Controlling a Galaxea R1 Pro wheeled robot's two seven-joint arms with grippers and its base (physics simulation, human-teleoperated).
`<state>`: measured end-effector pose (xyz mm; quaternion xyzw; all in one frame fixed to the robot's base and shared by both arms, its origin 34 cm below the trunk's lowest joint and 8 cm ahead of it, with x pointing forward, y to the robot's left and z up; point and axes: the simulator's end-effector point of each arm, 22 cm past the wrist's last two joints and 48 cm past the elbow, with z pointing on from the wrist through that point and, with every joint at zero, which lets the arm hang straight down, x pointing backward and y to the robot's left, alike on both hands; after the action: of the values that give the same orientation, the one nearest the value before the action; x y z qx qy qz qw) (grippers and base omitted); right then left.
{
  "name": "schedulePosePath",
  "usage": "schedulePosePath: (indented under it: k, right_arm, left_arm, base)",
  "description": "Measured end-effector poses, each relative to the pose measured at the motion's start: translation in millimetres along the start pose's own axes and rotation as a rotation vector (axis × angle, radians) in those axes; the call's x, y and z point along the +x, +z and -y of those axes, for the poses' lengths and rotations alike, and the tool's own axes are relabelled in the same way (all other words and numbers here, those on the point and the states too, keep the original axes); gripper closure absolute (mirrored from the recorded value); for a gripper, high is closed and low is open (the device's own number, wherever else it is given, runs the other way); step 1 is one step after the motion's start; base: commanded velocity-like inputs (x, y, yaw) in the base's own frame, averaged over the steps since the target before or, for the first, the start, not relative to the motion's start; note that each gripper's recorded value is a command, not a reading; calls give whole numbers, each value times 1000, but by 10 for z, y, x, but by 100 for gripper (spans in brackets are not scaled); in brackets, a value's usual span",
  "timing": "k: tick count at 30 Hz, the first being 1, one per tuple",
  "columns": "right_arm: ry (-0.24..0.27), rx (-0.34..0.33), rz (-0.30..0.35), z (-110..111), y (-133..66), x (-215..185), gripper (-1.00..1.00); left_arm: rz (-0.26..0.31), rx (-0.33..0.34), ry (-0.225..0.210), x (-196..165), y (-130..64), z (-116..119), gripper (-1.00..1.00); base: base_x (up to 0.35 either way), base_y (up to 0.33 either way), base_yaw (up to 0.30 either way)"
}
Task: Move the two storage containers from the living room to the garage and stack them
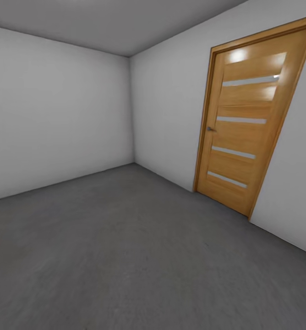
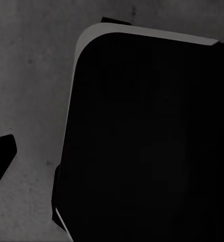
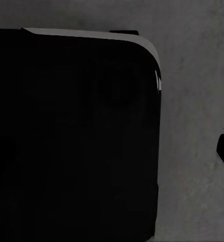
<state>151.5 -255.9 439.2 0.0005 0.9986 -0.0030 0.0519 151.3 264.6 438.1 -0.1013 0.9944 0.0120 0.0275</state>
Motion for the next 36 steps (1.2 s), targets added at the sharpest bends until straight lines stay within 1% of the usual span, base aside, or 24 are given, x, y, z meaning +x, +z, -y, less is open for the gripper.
schedulePosePath:
  k: [36]
  right_arm:
    - [0,0,0,0,0,0,-100]
  left_arm:
    - [3,2,8,-7,0,22,-100]
  base:
    - [330,0,0]
